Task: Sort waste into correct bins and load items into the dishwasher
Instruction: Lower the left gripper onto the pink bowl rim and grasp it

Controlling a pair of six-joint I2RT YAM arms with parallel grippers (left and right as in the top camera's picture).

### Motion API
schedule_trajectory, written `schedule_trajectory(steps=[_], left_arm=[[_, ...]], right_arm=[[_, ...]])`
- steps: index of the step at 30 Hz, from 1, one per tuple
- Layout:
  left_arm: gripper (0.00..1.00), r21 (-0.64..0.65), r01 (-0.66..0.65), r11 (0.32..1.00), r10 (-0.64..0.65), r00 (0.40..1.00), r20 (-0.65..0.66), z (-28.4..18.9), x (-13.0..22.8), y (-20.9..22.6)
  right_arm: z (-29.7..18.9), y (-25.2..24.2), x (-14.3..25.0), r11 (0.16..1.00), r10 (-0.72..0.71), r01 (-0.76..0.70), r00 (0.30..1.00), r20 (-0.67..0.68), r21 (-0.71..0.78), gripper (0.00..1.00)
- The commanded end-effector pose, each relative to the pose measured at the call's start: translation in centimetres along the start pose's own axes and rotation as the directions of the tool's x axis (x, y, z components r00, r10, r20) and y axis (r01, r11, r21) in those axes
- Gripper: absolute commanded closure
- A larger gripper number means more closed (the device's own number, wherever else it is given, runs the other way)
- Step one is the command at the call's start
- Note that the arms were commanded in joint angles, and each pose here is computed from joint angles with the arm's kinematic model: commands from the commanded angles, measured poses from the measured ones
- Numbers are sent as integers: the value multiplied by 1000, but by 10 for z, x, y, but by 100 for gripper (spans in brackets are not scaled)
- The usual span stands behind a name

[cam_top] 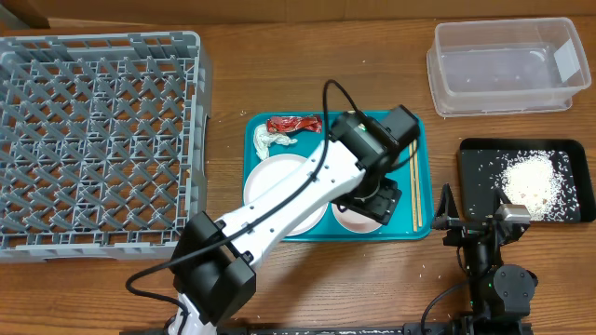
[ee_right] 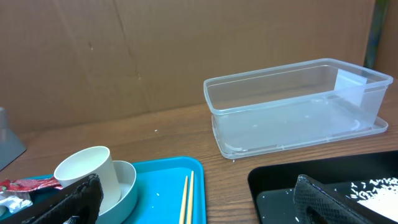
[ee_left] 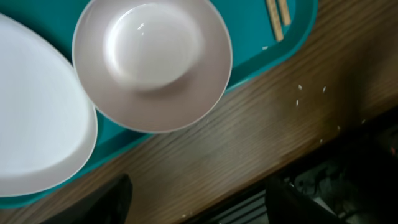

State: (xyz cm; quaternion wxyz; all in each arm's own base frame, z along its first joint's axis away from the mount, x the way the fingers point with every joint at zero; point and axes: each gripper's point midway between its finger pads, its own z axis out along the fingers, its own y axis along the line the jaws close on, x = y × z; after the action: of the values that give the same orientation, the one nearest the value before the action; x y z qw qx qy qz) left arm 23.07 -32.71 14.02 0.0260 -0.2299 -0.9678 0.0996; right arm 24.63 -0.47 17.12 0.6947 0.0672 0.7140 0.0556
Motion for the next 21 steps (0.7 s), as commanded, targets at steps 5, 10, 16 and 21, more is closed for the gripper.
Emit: schedule_trajectory(steps=[5,10,16,21], left_arm=[[36,-27,46,999,-44,996,83,6,-4,-24],[37,-79,103,992,-91,985,145,14,-8,-26],[37,-120,267,956,-238,948,210,33,-10,-15],[36,-109,270,957,-242,945,218,52,-12,-13]], right_arm=[[0,1,2,1000,-7,7,1000,3,-8,0],[0,1,2,1000,-7,7,1000,2,-8,0],[0,1,2,1000,-7,7,1000,3,-8,0],[0,1,2,1000,-7,7,1000,3,-8,0]])
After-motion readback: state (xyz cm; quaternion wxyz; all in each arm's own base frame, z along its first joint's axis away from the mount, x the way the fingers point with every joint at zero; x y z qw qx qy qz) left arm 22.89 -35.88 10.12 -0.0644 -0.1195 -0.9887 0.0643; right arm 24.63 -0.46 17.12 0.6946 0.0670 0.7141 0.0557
